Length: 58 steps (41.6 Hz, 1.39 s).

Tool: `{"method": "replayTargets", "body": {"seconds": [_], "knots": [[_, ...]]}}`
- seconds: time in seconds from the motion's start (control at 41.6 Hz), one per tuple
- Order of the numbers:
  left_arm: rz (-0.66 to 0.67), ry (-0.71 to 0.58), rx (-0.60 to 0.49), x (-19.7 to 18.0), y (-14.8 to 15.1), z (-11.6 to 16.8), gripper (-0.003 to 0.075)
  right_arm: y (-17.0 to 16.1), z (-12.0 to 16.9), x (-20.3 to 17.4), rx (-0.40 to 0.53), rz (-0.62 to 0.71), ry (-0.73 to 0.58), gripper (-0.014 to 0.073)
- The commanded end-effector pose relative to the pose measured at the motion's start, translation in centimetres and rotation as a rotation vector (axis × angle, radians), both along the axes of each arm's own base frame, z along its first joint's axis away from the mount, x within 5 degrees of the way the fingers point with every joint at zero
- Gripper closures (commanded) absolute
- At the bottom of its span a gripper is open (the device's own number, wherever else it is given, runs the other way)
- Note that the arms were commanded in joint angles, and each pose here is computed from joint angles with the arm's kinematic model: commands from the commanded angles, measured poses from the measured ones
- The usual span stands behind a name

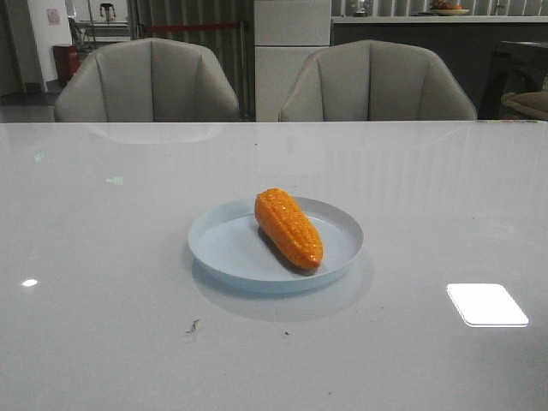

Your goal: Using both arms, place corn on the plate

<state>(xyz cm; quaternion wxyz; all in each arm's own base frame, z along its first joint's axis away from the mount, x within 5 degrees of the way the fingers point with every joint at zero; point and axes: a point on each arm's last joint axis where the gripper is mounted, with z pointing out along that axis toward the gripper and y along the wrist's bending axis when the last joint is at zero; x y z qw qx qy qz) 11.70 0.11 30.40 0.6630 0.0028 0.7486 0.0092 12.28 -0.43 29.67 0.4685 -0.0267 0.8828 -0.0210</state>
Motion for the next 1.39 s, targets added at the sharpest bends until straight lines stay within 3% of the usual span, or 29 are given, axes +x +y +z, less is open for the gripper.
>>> {"method": "replayTargets", "body": {"seconds": [0.0, 0.192, 0.408, 0.504, 0.648, 0.768, 1.152, 1.369], "knots": [[-0.002, -0.225, -0.003, -1.8, 0.0, -0.2, 0.063, -0.2, 1.5, 0.4, -0.014, -0.01, -0.104, 0.0059], [-0.01, -0.313, 0.068, -5.2, -0.2, -4.8, 0.0631, -0.2, 1.5, 0.4, -0.014, -0.01, -0.104, 0.0059], [-0.009, -0.357, 0.084, -6.5, -0.2, -7.5, 0.0631, -0.2, 1.5, 0.4, -0.014, -0.01, -0.105, 0.0059], [-0.013, -0.314, 0.083, -6.2, -0.2, -9.3, 0.0631, -0.2, 1.5, 0.4, -0.014, -0.01, -0.104, 0.0059], [-0.002, -0.139, 0.082, -6.0, 0.0, -10.8, 0.0631, -0.2, 1.5, 0.4, -0.014, -0.01, -0.104, 0.0059], [0.001, -0.08, 0.081, -6.0, 0.0, -11.4, 0.0631, -0.2, 1.5, 0.4, -0.014, -0.01, -0.104, 0.0059], [0.001, -0.08, 0.081, -6.0, 0.0, -11.4, 0.0631, 0.0, 1.6, 0.2, -0.014, -0.001, -0.113, 0.0059], [0.001, -0.08, 0.081, -6.0, 0.0, -11.4, 0.0631, 0.1, 2.4, -2.6, -0.049, 0.001, -0.235, 0.0062]]}}
